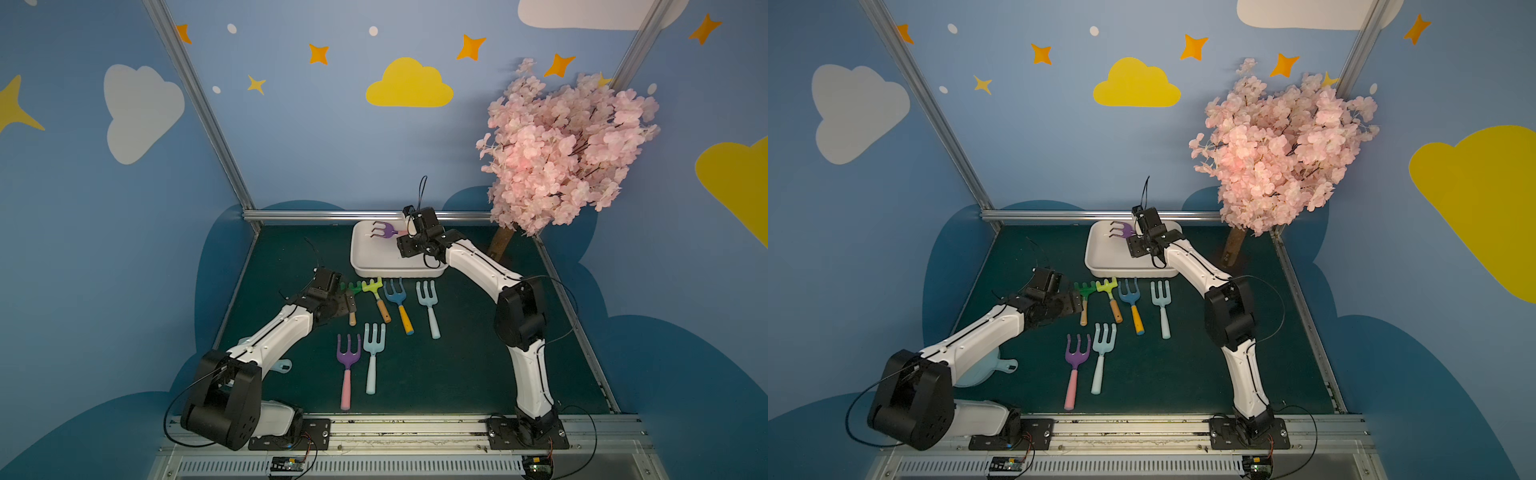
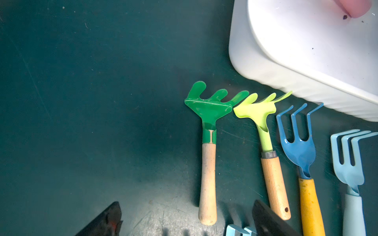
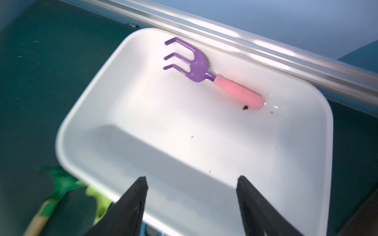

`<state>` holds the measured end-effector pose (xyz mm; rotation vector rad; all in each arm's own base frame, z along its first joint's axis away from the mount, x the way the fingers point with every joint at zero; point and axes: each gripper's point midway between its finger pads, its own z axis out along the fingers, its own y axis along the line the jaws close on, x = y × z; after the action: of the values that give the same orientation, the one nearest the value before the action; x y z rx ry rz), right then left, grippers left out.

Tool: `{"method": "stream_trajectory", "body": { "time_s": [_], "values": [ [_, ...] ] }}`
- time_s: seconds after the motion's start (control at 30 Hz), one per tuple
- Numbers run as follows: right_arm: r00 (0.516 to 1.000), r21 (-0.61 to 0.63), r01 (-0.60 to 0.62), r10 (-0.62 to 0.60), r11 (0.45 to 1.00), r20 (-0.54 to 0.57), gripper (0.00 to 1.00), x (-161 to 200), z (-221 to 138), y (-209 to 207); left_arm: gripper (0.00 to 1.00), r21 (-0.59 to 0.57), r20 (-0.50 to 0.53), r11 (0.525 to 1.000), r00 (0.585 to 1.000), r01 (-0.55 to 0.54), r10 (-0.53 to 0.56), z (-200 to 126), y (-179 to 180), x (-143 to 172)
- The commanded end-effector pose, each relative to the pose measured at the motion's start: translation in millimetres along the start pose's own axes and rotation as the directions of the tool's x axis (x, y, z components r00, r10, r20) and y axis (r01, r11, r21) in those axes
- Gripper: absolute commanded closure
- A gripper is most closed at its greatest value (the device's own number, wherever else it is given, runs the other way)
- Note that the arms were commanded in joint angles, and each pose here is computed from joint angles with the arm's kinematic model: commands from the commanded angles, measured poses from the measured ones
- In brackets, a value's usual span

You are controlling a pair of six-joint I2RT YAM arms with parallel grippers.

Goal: Take the hand rake out of the storage box
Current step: Adjust the rake at the center of the board.

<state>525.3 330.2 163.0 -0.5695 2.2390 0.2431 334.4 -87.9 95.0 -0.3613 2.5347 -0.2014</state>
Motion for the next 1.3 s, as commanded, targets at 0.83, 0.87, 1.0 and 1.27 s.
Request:
{"method": "stream_trajectory", "body": {
  "time_s": [0.83, 0.87, 1.0, 1.27],
  "values": [
    [0.999, -0.045, 0.015, -0.013, 0.999, 0.04, 0.14, 7.2, 120.9, -64.1, 0.0, 0.099, -0.108, 0.987, 0.985, -0.127, 0.138, 32.6, -67.7, 3.3],
    [0.999, -0.053, 0.011, -0.009, 0.999, 0.042, 0.14, 6.6, 120.5, -64.3, 0.0, 0.104, -0.108, 0.986, 0.984, -0.132, 0.143, 34.1, -71.7, 3.5],
    [0.999, -0.059, -0.023, 0.024, 0.998, 0.03, 0.14, 8.1, 122.1, -70.6, 0.0, 0.078, -0.112, 0.979, 0.974, -0.188, 0.196, 46.1, -88.4, 5.6],
    [0.991, -0.054, -0.118, 0.114, 0.992, -0.065, 0.14, 26.9, 117.1, -88.1, 0.05, 0.004, -0.197, 0.974, 0.955, -0.225, 0.221, 81.2, -92.5, 20.8]
  ]
}}
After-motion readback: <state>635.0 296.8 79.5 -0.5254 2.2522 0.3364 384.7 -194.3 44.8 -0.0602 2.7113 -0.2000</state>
